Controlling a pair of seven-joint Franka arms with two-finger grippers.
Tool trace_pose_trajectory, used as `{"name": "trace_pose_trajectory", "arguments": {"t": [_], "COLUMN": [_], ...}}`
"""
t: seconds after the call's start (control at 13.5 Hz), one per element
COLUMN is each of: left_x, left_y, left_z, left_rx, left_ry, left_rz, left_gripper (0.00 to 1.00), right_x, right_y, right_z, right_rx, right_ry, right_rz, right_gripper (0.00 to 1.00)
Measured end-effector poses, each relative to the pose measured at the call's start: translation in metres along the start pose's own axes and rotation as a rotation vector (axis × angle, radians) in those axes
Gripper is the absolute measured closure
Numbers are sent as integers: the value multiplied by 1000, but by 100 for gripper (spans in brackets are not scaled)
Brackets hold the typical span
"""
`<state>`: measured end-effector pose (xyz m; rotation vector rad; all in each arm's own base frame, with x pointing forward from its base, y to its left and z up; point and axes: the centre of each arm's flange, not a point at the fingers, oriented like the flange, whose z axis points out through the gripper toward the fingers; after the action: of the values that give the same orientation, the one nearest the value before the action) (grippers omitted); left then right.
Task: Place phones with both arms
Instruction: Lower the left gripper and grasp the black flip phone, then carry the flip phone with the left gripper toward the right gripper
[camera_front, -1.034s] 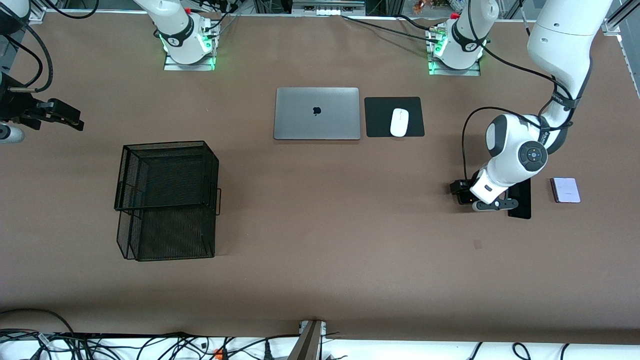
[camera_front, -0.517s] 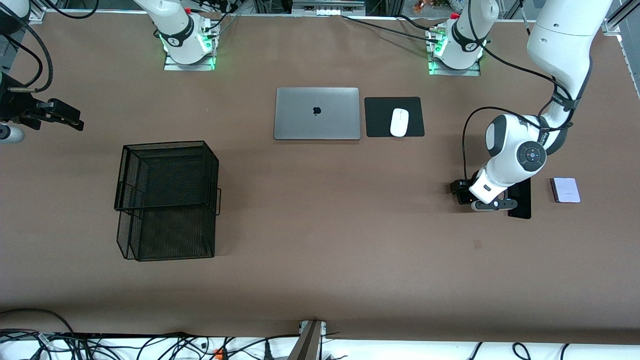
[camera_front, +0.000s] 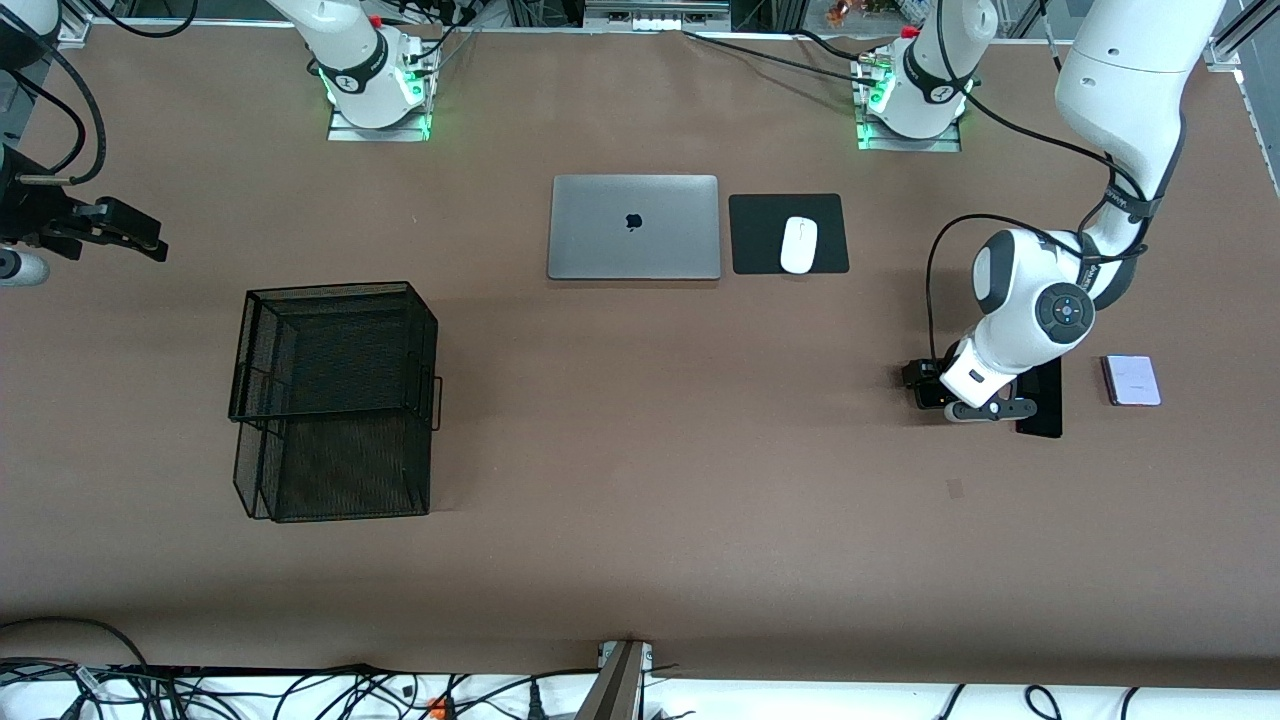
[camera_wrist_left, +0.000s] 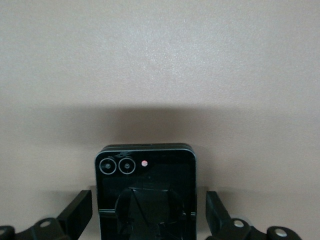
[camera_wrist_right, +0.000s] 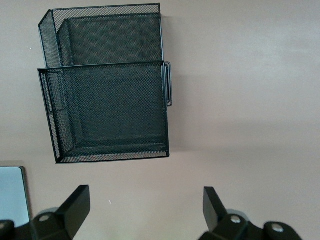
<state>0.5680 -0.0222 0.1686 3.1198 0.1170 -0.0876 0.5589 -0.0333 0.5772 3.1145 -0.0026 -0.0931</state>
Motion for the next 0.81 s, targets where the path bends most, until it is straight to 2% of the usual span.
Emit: {"name": "trace_pose_trajectory", "arguments": {"t": [0.07,0.22,0.59,0.81], "left_x": [0,0,13,35], "left_y": [0,0,9,55], "left_z": [0,0,-20,-86], "left_rx": [0,0,-6,-13], "left_ry": [0,0,21,-51], "left_rz": [0,0,12,36], "left_gripper": [0,21,21,21], "right_x": [0,0,0,0], "right_y": [0,0,0,0], "right_z": [0,0,0,0], "right_rx": [0,0,0,0], "right_ry": [0,0,0,0], "right_rz": [0,0,0,0], "right_gripper": [0,0,0,0]}}
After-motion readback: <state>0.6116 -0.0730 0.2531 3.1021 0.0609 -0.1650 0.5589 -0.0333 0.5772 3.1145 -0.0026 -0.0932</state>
